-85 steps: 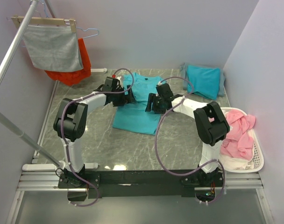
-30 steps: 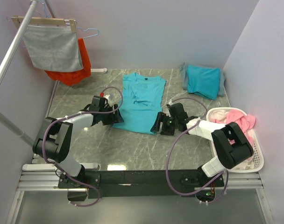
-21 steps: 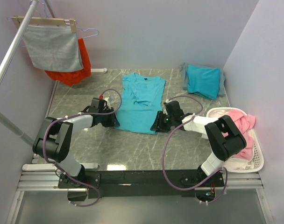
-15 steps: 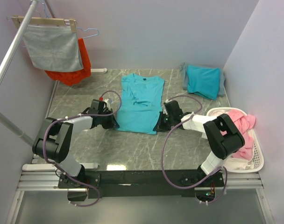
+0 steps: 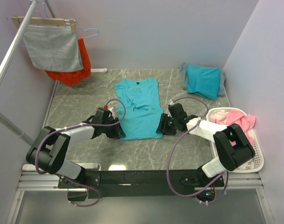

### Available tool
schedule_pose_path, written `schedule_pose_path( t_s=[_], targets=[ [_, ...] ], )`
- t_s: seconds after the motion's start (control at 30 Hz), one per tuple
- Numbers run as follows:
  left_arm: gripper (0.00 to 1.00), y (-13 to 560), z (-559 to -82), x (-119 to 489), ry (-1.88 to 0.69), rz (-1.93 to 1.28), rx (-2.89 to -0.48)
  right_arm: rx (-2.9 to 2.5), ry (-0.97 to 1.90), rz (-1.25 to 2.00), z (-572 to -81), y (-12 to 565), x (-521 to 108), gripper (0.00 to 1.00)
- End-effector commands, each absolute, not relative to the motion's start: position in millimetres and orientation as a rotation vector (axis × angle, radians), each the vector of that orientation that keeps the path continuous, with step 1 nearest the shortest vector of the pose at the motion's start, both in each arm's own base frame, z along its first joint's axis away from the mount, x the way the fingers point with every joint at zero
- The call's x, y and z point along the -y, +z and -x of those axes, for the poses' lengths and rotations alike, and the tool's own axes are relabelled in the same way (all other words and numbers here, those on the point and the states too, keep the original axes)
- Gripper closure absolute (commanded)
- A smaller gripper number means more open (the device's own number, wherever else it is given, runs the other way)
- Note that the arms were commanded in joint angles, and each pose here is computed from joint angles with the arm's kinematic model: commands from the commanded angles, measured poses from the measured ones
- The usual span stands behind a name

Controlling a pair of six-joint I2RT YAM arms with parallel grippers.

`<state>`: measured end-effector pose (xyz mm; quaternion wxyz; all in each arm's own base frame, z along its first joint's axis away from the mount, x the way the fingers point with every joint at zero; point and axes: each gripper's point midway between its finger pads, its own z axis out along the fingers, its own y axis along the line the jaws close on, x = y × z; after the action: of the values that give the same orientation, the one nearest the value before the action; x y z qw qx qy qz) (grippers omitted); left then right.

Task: Fold and stack the t-shirts
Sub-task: Fold the tshirt

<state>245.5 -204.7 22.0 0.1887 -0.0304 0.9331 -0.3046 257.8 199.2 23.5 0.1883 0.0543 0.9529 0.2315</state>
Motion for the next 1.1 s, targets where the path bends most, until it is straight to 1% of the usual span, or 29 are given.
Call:
schedule_pose_path(
  t_s=[0.0,0.03,0.1,0.13,0.23,0.3,0.33,0.37,0.4,0.57,0.6,0.67,0.7,0.73,0.87,0.93,1.0,1.07],
  targets=[
    [0.55,25,-244,197,-0.792,0.13,-2.614,-2.664,0.55,-0.139,-252,29,-182,0.34],
    [0.45,28,-245,195,-0.785,0.132,-2.603,-2.65,0.529,-0.14,-255,30,-179,0.32],
    [0.44,28,-246,195,-0.784,0.135,-2.593,-2.644,0.525,-0.132,-257,32,-179,0.31],
    [0.41,28,-245,195,-0.785,0.139,-2.59,-2.644,0.525,-0.123,-258,33,-179,0.31],
    [0.43,23,-241,195,-0.794,0.146,-2.605,-2.671,0.537,-0.11,-257,26,-183,0.31],
    [0.46,19,-236,195,-0.813,0.148,-2.615,-2.695,0.582,-0.087,-253,20,-189,0.34],
    [0.52,16,-234,196,-0.817,0.147,-2.621,-2.701,0.605,-0.082,-251,18,-191,0.35],
    [0.55,16,-234,196,-0.832,0.154,-2.616,-2.72,0.654,-0.07,-246,15,-197,0.36],
    [0.61,12,-227,196,-0.841,0.159,-2.636,-2.722,0.673,-0.064,-245,13,-199,0.39],
    [0.75,8,-217,201,-0.903,0.154,-2.631,-2.751,0.77,-0.036,-238,5,-211,0.5],
    [0.83,6,-215,201,-0.902,0.155,-2.635,-2.743,0.806,-0.017,-239,7,-216,0.6],
    [0.93,6,-216,201,-0.906,0.154,-2.634,-2.744,0.826,-0.013,-240,6,-219,0.78],
    [0.99,8,-219,203,-0.909,0.147,-2.626,-2.726,0.848,0.006,-243,8,-223,0.95],
    [0.99,11,-220,204,-0.917,0.14,-2.619,-2.726,0.848,0.012,-244,8,-223,1.0],
    [0.99,29,-230,209,-0.917,0.075,-2.588,-2.683,0.874,0.053,-248,25,-227,1.0],
    [0.99,40,-227,206,-0.905,0.07,-2.6,-2.648,0.893,0.05,-245,38,-226,1.0],
    [0.99,54,-227,205,-0.906,0.065,-2.567,-2.657,0.892,0.033,-235,41,-221,1.0],
    [0.99,58,-221,200,-0.885,0.071,-2.585,-2.633,0.898,0.036,-228,53,-219,1.0]
  ],
)
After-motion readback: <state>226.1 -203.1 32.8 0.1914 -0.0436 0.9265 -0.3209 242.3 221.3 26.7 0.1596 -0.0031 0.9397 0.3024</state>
